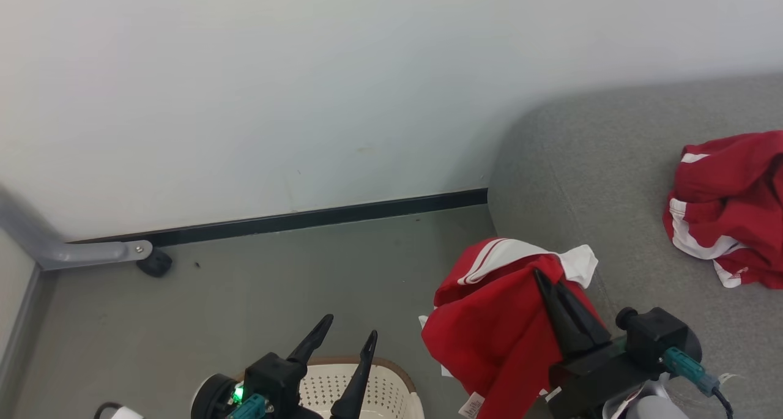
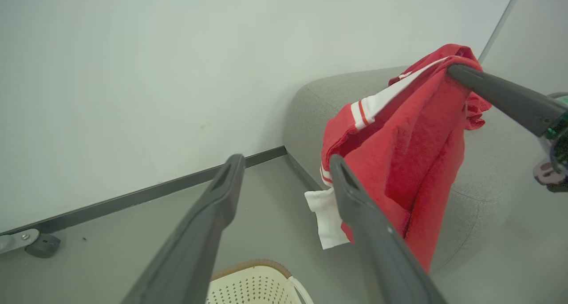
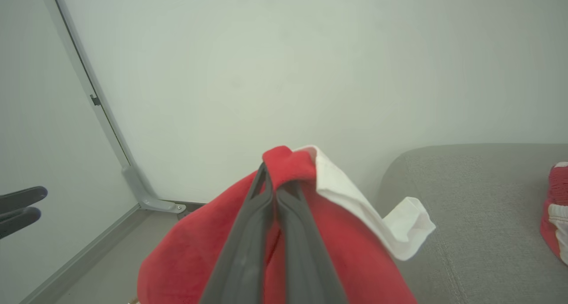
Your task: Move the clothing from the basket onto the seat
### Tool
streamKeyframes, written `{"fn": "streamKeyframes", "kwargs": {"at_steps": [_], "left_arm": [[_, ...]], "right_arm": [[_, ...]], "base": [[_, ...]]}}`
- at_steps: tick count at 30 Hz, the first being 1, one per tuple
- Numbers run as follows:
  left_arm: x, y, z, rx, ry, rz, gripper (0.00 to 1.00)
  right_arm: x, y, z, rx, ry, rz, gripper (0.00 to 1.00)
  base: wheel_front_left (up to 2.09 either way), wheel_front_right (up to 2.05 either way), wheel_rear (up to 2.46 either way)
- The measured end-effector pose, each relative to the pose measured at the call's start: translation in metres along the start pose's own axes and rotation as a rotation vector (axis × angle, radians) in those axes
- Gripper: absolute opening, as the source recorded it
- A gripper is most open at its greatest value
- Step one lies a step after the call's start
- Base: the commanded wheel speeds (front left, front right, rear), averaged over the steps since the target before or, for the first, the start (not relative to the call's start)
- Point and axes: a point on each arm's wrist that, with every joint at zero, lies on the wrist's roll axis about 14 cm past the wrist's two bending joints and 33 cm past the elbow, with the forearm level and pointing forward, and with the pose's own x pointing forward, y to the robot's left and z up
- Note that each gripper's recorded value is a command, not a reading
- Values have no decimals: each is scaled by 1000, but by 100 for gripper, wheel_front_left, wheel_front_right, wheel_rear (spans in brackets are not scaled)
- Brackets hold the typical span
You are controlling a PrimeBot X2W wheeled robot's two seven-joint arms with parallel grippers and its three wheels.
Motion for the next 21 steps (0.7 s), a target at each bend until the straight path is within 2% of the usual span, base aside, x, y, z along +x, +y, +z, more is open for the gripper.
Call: {"fn": "streamKeyframes", "kwargs": {"at_steps": [21], "left_arm": [[36,-59,-21,-14,38,-225,100]], "right_arm": [[-52,-106,18,-46,-40,-361,0]], "base": [[0,0,0]]}}
